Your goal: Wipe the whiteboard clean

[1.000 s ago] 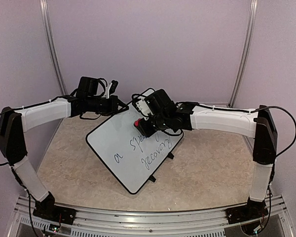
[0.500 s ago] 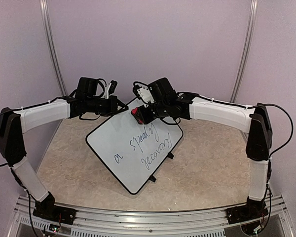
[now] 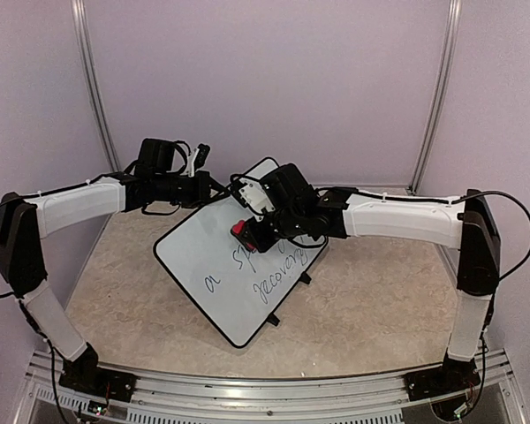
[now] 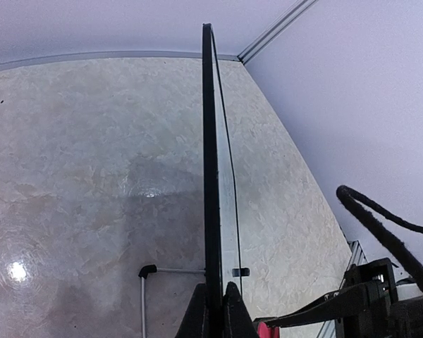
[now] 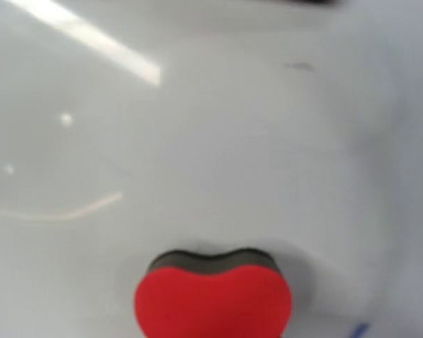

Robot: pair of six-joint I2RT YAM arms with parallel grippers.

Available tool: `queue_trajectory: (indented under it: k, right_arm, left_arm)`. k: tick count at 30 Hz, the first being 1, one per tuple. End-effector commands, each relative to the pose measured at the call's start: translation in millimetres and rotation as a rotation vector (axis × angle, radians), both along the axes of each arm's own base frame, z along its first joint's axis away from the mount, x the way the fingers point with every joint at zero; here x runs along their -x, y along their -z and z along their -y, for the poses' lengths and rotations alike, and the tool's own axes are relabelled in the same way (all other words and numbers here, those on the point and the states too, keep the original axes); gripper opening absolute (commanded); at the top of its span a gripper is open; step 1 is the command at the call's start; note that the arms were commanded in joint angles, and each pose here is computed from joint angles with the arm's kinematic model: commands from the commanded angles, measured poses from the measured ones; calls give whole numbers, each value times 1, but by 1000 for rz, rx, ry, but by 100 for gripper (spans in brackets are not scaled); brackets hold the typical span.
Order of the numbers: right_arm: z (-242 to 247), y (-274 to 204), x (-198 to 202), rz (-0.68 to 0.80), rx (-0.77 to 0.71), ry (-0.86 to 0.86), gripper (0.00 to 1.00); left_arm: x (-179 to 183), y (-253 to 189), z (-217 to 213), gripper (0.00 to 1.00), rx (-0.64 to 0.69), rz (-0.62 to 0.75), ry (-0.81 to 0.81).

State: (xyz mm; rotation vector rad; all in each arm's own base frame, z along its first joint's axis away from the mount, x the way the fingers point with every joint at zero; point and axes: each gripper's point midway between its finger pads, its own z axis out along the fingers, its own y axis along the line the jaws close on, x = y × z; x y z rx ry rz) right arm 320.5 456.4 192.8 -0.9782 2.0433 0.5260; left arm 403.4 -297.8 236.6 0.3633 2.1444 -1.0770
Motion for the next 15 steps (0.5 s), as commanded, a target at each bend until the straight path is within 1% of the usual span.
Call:
queue_trajectory:
  k: [1, 4, 9, 15]
  right_arm:
    - [-20, -19, 15, 18, -34, -67, 25]
    - [-29, -18, 16, 16, -26, -77, 25]
    - [-32, -21, -5, 49, -13, -6, 26]
    - [-18, -17, -30, 45, 2, 64, 25]
  left_arm:
    - [17, 3, 16, 0, -16, 59, 95]
    - [17, 2, 16, 0, -14, 59, 97]
    - [18, 4, 17, 0, -13, 55, 102]
    - [18, 4, 16, 0, -14, 54, 100]
